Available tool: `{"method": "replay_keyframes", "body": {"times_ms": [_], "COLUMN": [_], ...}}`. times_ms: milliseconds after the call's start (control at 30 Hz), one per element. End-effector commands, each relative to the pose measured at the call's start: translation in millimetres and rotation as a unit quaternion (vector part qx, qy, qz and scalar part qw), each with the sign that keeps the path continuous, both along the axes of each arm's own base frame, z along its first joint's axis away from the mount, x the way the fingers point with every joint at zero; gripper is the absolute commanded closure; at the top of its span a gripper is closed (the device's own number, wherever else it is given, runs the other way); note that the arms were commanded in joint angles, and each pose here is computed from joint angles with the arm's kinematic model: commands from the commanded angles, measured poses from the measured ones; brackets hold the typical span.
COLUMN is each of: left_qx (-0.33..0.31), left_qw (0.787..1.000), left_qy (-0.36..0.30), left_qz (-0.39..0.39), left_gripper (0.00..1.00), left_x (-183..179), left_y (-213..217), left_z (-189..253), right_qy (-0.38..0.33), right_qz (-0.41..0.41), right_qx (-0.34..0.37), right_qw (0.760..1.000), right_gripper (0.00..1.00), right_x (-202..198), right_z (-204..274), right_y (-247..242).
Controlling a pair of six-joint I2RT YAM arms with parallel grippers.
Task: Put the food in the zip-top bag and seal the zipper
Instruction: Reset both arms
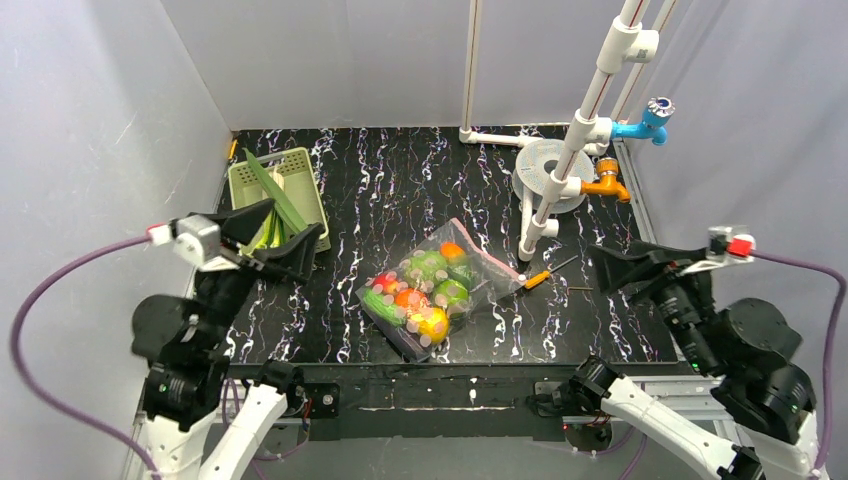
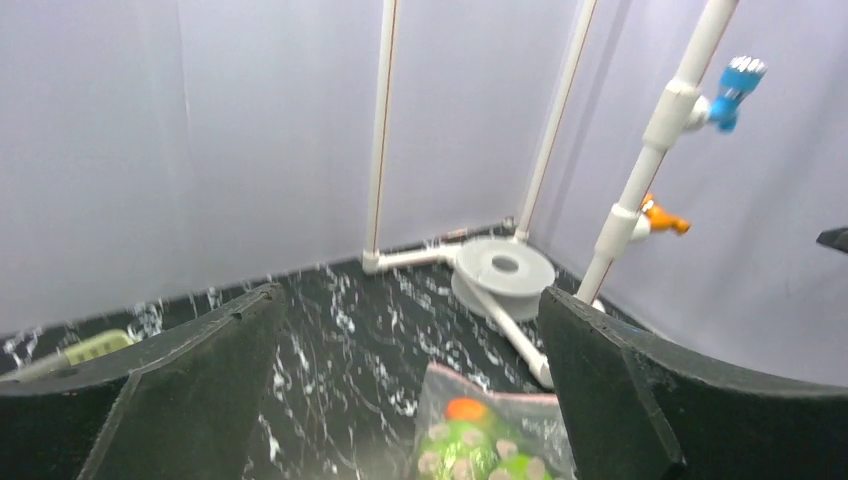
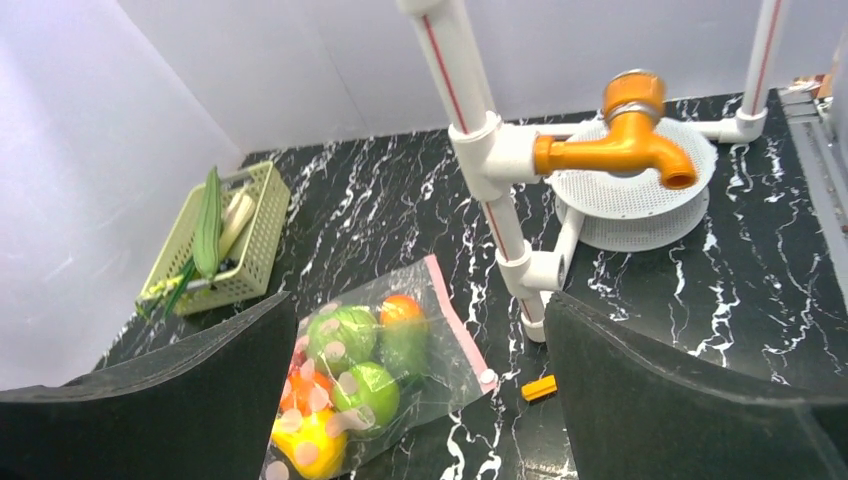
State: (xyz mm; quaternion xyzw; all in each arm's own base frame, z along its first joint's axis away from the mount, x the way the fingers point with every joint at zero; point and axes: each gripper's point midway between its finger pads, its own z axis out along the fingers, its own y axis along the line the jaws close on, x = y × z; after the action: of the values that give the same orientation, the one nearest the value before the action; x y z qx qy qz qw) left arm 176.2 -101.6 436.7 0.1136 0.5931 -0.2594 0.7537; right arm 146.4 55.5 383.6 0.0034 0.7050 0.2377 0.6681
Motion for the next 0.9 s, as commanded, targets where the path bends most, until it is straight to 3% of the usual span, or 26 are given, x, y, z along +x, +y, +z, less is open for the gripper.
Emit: {"method": "replay_keyframes", "body": {"times_ms": [0, 233, 867], "left_qx": [-0.020, -0.043, -0.067], "left_qw": [0.998, 0.990, 0.992], "left_qy": [-0.058, -0.116, -0.092], "left_qz": [0.026, 0.067, 0.063], "left_gripper": [0.02, 0.02, 0.02], "left_x": [-25, -50, -48], "left_y": [17, 40, 39], "left_z": [41, 63, 52], "right_qy": [-0.040, -0.081, -0.063], "right_qz": [-0.045, -0.065, -0.067], "right_qx": [0.050, 0.081, 0.120], "right_qw": [0.997, 0.991, 0.988], "right_gripper": [0.02, 0.02, 0.02], "right_x": [-18, -44, -57], "right_z": [32, 54, 44], "right_y": [-41, -79, -91]}}
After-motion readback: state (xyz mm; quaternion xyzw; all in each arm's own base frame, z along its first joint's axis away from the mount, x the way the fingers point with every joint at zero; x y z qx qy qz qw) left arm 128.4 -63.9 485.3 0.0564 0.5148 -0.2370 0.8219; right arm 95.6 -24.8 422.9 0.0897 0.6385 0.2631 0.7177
